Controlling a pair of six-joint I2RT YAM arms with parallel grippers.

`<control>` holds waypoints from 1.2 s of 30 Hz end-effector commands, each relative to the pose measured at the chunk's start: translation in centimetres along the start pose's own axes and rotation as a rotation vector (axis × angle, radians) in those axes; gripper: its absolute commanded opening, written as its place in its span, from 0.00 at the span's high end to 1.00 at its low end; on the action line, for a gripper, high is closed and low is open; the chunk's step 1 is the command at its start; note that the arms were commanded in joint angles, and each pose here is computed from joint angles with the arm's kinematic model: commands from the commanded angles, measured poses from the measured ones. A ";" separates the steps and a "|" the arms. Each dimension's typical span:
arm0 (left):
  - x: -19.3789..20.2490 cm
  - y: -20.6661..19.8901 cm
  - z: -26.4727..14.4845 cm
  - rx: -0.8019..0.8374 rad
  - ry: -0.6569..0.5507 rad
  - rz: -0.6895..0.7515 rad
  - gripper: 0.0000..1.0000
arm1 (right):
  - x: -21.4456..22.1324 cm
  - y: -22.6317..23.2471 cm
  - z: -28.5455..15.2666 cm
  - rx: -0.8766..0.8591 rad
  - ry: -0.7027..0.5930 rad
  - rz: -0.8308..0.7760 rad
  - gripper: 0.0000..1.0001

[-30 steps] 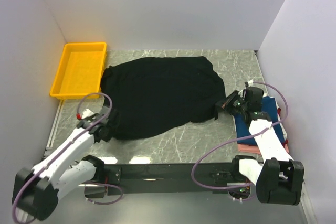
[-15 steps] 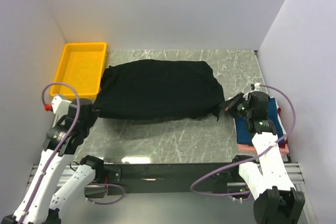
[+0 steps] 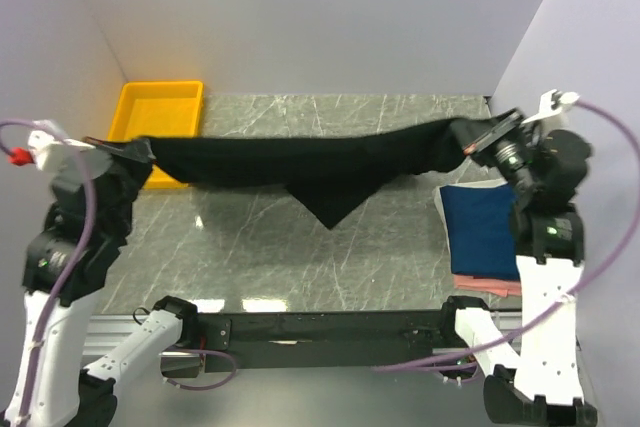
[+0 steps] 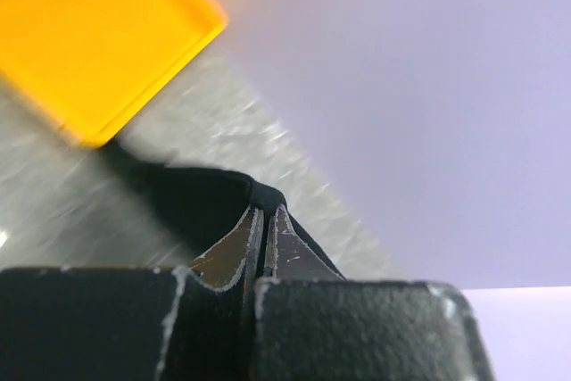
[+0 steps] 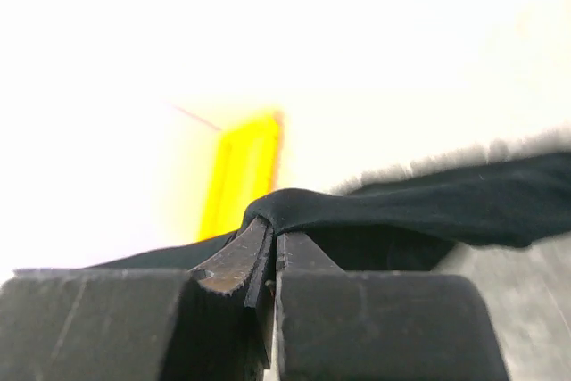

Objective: Fold and stack the t-shirts
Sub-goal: Flatten the tshirt out

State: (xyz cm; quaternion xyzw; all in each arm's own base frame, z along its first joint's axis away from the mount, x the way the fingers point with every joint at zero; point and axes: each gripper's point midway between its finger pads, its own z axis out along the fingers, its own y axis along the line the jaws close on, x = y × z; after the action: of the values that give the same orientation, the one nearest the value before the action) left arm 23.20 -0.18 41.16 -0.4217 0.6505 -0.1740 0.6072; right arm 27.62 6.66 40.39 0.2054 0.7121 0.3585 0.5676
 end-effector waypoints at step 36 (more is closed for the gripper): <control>-10.6 -25.4 24.2 0.620 -0.310 -0.016 1.00 | -25.8 17.9 14.1 -0.580 -0.563 -0.200 1.00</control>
State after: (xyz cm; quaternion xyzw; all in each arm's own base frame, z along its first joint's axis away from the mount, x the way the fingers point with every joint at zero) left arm 59.75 -1.13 49.33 -0.3016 0.5882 -0.2378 0.7117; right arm 54.70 4.32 57.69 0.1294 0.5549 0.4105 0.7119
